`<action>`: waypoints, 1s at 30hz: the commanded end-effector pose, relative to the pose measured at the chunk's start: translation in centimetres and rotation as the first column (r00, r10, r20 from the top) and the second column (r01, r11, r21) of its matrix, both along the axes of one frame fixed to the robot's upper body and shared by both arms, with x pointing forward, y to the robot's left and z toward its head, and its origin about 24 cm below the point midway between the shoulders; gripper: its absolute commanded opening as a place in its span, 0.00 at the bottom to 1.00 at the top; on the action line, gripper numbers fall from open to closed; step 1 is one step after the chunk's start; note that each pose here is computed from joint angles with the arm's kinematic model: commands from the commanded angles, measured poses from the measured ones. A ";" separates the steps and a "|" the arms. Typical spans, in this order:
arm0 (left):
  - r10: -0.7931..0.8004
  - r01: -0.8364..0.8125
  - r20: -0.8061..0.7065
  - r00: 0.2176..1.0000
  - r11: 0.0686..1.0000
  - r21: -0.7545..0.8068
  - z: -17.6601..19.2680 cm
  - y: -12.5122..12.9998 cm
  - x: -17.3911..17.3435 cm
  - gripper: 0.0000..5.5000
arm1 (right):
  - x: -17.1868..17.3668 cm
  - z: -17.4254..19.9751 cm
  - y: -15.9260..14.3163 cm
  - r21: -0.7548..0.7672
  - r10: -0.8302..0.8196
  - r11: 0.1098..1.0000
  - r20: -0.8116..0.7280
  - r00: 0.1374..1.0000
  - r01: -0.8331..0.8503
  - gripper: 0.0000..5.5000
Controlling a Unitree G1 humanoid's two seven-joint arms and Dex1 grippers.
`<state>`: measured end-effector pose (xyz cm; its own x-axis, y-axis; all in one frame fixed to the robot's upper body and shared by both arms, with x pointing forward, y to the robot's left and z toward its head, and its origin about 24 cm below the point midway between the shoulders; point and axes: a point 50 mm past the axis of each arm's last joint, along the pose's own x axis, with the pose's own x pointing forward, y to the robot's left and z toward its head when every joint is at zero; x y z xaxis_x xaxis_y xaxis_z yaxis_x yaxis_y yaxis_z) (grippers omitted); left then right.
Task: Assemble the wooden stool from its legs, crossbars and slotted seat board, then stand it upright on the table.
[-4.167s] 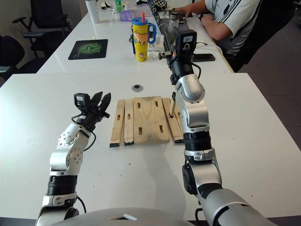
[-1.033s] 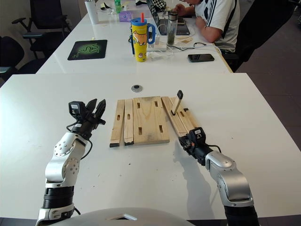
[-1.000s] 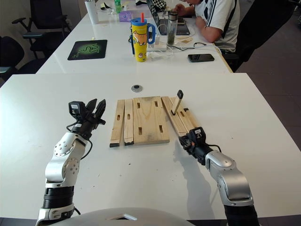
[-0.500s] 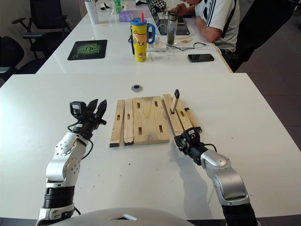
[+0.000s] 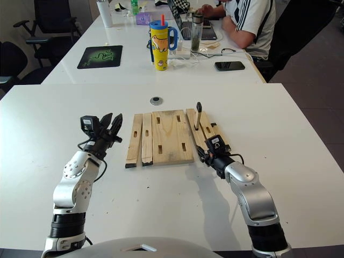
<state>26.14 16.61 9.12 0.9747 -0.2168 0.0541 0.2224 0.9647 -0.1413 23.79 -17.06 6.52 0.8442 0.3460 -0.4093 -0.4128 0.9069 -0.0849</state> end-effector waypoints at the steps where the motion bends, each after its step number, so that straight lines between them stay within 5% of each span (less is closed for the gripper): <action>1: -0.001 0.001 0.001 1.000 1.000 0.011 0.1 -0.2 0.0 0.34 | 1.0 0.0 0.3 0.017 -0.076 0.997 -0.039 0.996 0.077 0.35; 16: 0.010 -0.010 0.010 1.000 1.000 0.006 0.3 -0.3 0.1 0.34 | 1.7 -1.9 0.7 -0.012 -0.194 0.980 -0.234 0.953 0.197 0.35; 27: 0.022 -0.022 0.012 1.000 1.000 -0.003 0.2 -0.4 0.1 0.34 | 2.8 -1.6 0.7 -0.092 -0.177 0.982 -0.171 0.969 0.163 0.35; 30: 0.023 -0.023 0.013 1.000 1.000 -0.004 0.2 -0.4 0.1 0.34 | 2.9 -1.5 0.7 -0.082 -0.174 0.983 -0.166 0.971 0.162 0.42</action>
<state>26.18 16.22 9.10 0.9779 -0.2010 0.0573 0.2074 0.9673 -0.1462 26.71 -16.13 5.55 0.8186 0.1850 -0.5437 -0.2742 0.9577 -0.0869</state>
